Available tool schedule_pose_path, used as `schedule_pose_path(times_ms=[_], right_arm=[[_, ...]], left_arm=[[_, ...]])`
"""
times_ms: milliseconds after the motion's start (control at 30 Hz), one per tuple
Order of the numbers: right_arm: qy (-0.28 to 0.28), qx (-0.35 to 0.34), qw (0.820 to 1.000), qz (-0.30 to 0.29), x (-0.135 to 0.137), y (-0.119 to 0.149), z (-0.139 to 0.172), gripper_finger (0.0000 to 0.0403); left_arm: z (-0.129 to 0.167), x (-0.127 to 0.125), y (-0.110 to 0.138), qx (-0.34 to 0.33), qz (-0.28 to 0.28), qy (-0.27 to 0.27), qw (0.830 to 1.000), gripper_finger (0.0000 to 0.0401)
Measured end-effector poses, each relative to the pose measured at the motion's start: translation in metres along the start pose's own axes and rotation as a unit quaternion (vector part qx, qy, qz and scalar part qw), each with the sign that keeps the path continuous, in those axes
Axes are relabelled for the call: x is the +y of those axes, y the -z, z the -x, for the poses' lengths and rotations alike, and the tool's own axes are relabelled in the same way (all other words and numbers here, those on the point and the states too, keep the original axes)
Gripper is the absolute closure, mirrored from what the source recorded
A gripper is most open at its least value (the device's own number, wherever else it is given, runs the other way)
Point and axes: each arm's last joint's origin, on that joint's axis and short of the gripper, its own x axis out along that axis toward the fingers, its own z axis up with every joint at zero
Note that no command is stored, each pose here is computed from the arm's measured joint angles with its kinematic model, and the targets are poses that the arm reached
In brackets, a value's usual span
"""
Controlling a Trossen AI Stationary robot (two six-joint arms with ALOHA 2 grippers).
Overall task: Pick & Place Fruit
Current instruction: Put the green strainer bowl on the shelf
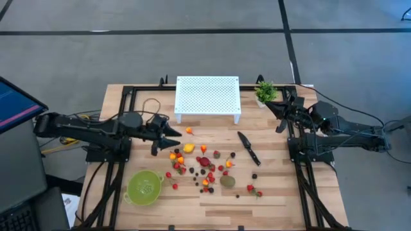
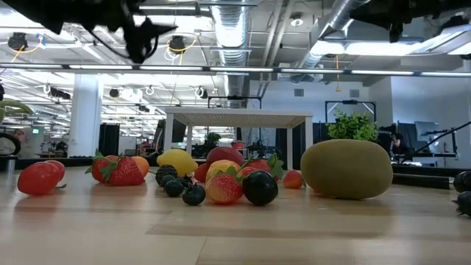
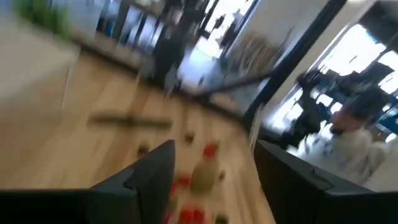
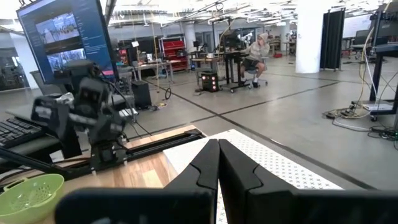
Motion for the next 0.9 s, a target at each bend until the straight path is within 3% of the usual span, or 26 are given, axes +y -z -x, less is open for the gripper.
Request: schedule_pose_path(times_ms=[133,367,567,767,900], right_arm=[[0.0,0.001,1.0,0.001,0.0,0.0,0.0,0.0403],[0.0,0.0,1.0,0.001,0.0,0.0,0.0,0.0403],[0.0,0.0,1.0,0.0,0.0,0.0,0.0,0.0403],[0.0,-0.004,1.0,-0.003,0.0,-0.001,0.0,0.0403],[0.0,-0.004,1.0,-0.014,0.0,-0.001,0.0,0.0403]], left_arm=[[0.001,0.005,0.012,0.067,0.045,-0.012,0.997,0.0207],[0.002,0.003,0.021,0.129,0.084,0.01,0.988,0.0234],[0.009,0.003,0.044,0.236,0.116,-0.032,0.964,0.026],[0.011,-0.004,0.057,0.282,0.12,-0.04,0.951,0.0285],[0.008,-0.011,0.072,0.334,0.131,-0.047,0.932,0.0303]])
